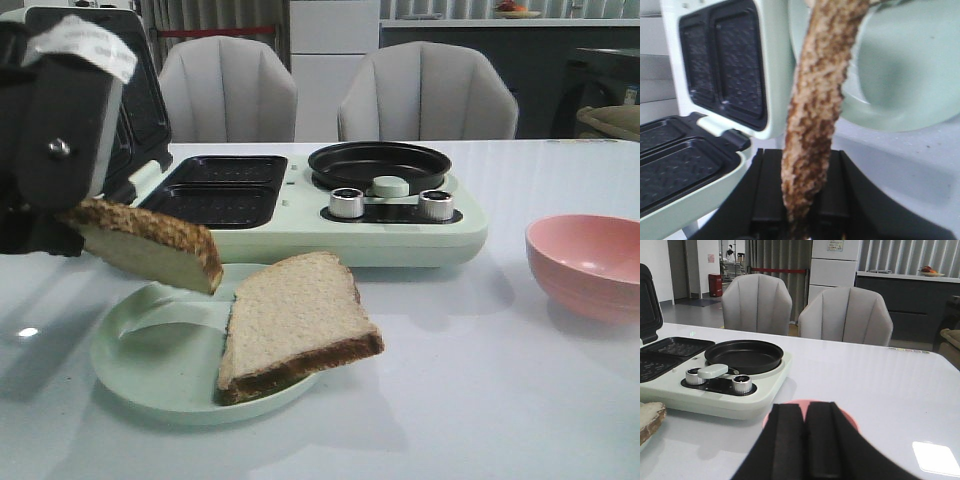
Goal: Make breakfast with bread and shrimp
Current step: 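Lift the bread slice with the left gripper toward the sandwich maker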
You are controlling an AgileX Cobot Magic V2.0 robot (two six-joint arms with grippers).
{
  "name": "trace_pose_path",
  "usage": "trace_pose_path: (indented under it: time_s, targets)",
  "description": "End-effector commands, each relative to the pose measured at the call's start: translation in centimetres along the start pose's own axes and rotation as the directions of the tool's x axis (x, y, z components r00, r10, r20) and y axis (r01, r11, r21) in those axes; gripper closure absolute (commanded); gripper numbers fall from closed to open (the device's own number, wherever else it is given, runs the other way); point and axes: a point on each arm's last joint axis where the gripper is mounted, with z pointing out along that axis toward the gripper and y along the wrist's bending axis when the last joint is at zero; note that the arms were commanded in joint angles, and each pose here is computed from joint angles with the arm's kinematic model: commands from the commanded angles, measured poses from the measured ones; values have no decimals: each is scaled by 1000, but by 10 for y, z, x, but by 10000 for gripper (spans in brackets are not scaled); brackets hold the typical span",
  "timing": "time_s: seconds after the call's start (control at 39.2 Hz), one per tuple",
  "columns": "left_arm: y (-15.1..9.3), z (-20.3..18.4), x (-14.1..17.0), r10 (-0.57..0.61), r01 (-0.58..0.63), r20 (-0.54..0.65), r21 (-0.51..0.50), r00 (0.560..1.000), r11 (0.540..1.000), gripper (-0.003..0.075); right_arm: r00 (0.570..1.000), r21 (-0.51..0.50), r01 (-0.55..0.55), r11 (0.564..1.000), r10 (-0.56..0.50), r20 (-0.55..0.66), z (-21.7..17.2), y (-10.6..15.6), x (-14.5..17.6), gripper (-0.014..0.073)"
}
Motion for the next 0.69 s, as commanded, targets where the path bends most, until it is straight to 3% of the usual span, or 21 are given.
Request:
trace_pose_path:
  time_s: [0.0, 0.38, 0.66]
  targets:
    - [20, -15, -3, -32, 35, 32, -86, 999, 996, 599, 994, 7, 13, 1000, -14, 111, -3, 0, -14, 477]
    - [83, -24, -14, -43, 62, 77, -263, 996, 963, 599, 994, 7, 13, 1000, -14, 111, -3, 0, -14, 477]
    - [127, 2, -12, -54, 68, 54, -320, 997, 945, 599, 994, 7, 13, 1000, -14, 111, -3, 0, -14, 477]
